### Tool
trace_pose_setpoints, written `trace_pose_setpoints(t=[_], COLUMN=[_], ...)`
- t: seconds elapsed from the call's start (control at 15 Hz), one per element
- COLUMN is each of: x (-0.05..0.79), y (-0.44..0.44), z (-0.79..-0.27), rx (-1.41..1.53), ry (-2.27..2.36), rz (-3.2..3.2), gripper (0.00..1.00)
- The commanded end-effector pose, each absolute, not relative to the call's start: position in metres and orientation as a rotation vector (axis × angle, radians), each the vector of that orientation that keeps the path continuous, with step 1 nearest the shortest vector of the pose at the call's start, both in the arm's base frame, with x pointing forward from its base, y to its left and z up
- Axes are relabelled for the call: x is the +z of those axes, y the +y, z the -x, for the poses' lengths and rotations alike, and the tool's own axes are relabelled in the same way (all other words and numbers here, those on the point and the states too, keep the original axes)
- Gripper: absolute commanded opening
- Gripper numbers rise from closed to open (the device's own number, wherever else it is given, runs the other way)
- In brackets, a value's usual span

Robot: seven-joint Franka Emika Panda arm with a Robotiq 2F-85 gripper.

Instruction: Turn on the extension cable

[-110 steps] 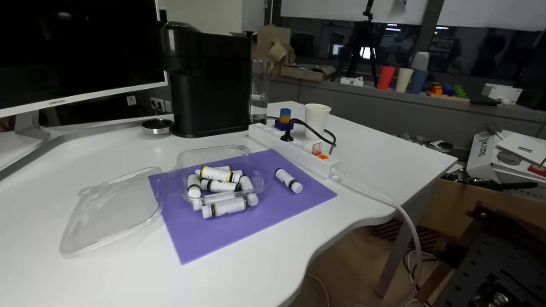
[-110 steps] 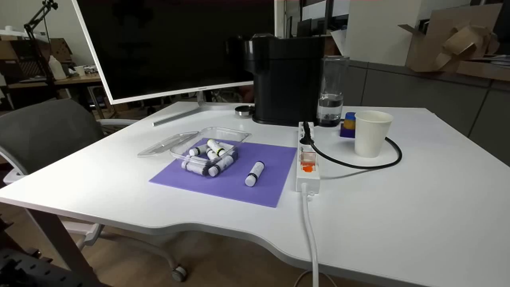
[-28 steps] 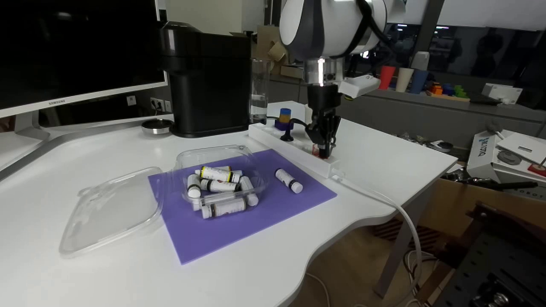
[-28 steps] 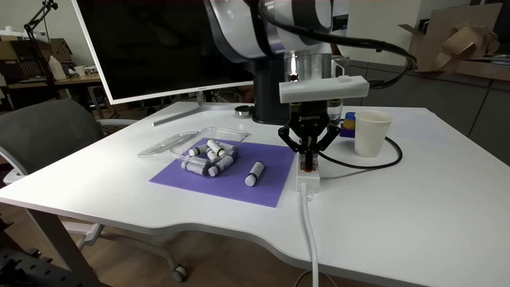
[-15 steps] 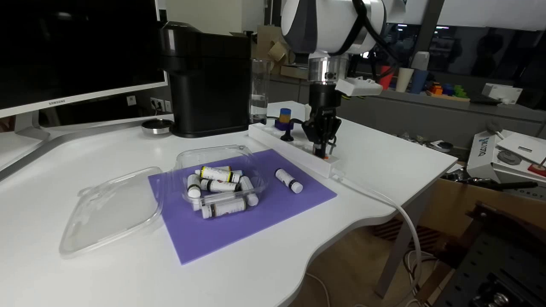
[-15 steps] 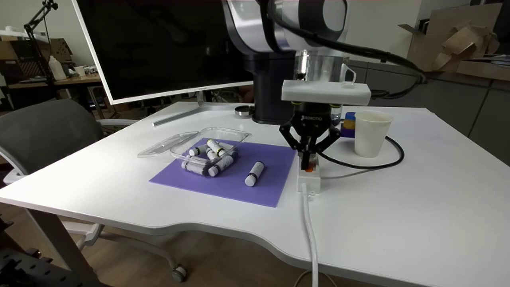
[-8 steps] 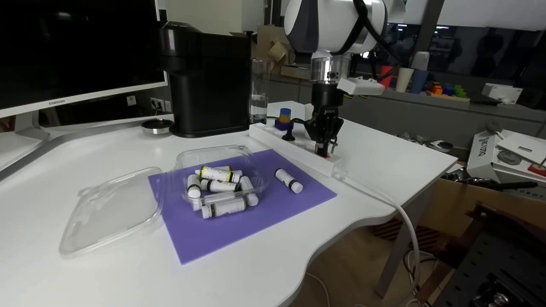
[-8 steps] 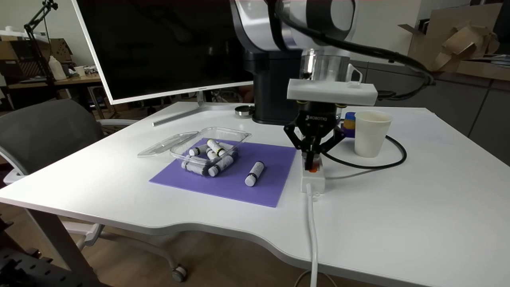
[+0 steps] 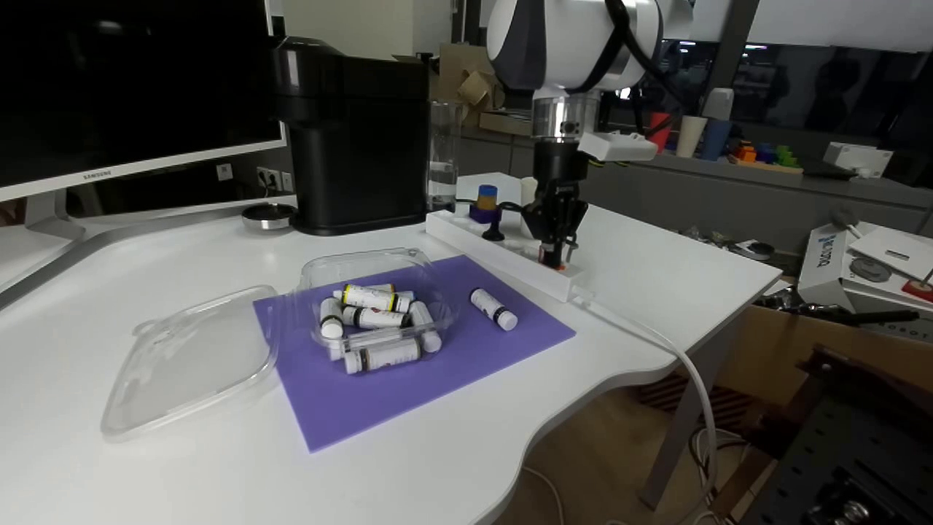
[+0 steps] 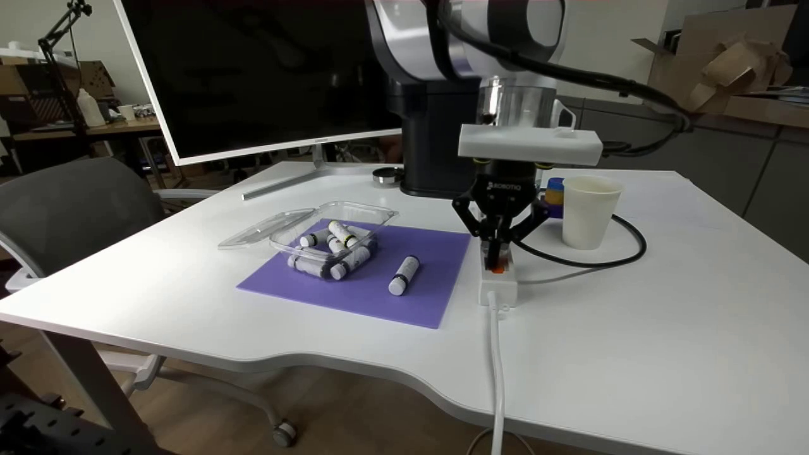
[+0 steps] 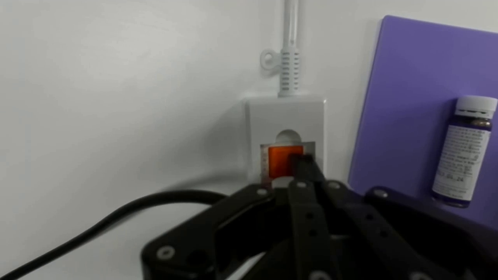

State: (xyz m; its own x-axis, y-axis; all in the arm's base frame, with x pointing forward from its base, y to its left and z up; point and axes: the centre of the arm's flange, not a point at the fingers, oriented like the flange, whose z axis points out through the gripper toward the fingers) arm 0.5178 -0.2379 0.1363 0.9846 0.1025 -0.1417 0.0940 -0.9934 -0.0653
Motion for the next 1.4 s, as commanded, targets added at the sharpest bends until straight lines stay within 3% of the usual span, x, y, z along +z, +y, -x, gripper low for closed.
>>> trace_pose_setpoints(t=[0.0,1.33], x=[0.155,0.147], y=[-0.24,-0.237], z=[-0.517,-0.519], rx=[0.212,0.27], ry=[-0.187,-0.257], rz=[3.109,3.138], gripper=[0.0,0.0])
